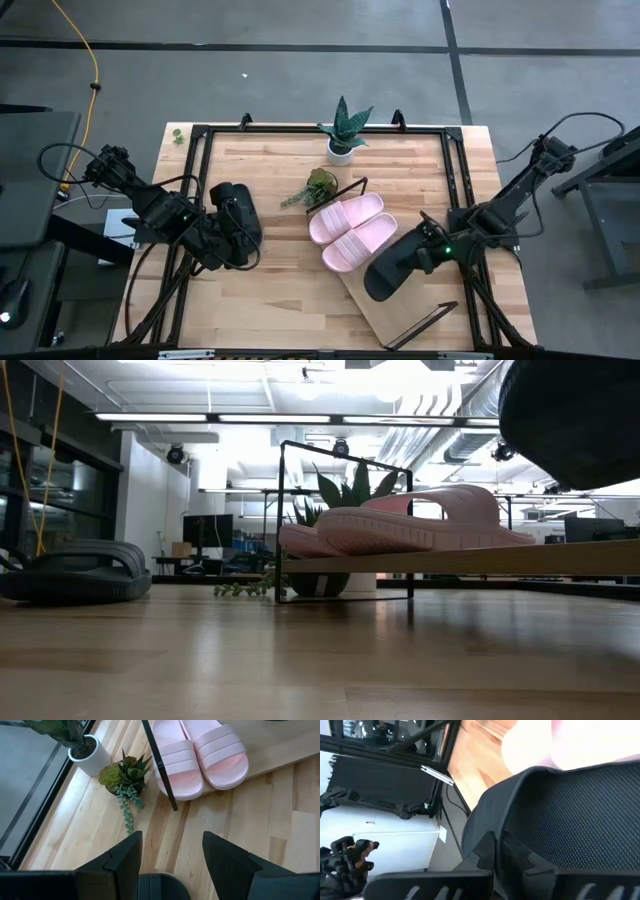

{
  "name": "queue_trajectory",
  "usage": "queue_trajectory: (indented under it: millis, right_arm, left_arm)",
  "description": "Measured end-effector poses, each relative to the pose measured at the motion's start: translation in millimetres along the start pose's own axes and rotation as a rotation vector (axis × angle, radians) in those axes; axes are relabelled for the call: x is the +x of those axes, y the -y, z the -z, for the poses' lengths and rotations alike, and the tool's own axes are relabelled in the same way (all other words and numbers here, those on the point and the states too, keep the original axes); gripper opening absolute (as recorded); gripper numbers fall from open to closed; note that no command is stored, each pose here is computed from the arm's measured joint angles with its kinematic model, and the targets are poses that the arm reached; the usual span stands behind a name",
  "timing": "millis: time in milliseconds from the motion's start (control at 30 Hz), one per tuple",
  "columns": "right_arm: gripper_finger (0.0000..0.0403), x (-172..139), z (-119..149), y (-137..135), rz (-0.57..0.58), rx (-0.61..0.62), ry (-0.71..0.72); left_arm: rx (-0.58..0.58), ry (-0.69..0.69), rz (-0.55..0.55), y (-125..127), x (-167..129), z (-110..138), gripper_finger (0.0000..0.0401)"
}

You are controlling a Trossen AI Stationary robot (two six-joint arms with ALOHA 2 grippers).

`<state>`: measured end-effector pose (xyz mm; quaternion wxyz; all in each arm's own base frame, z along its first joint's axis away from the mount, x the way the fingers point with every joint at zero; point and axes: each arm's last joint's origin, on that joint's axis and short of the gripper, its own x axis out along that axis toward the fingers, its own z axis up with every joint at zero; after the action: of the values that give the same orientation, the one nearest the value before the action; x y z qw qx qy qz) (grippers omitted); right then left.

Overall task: Pick and place slides into the shelf
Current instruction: Put the right black slipper on the shelf

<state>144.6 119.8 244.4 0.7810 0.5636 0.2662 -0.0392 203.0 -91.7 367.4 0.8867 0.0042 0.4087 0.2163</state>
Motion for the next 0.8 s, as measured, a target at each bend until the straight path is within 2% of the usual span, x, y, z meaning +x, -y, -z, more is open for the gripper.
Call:
queue_trajectory:
  millis: [467, 800]
  right_arm:
    - [0.0000, 37, 18, 9, 0.069, 0.013, -0.029]
    - [0.0000, 44, 23, 2, -0.013, 0.019, -0.056]
  left_arm:
    - [-0.005, 0.003, 0.002, 0, 0, 0, 0.0198]
    - [-0.006, 0.005, 0.002, 0, 0, -1, 0.0198]
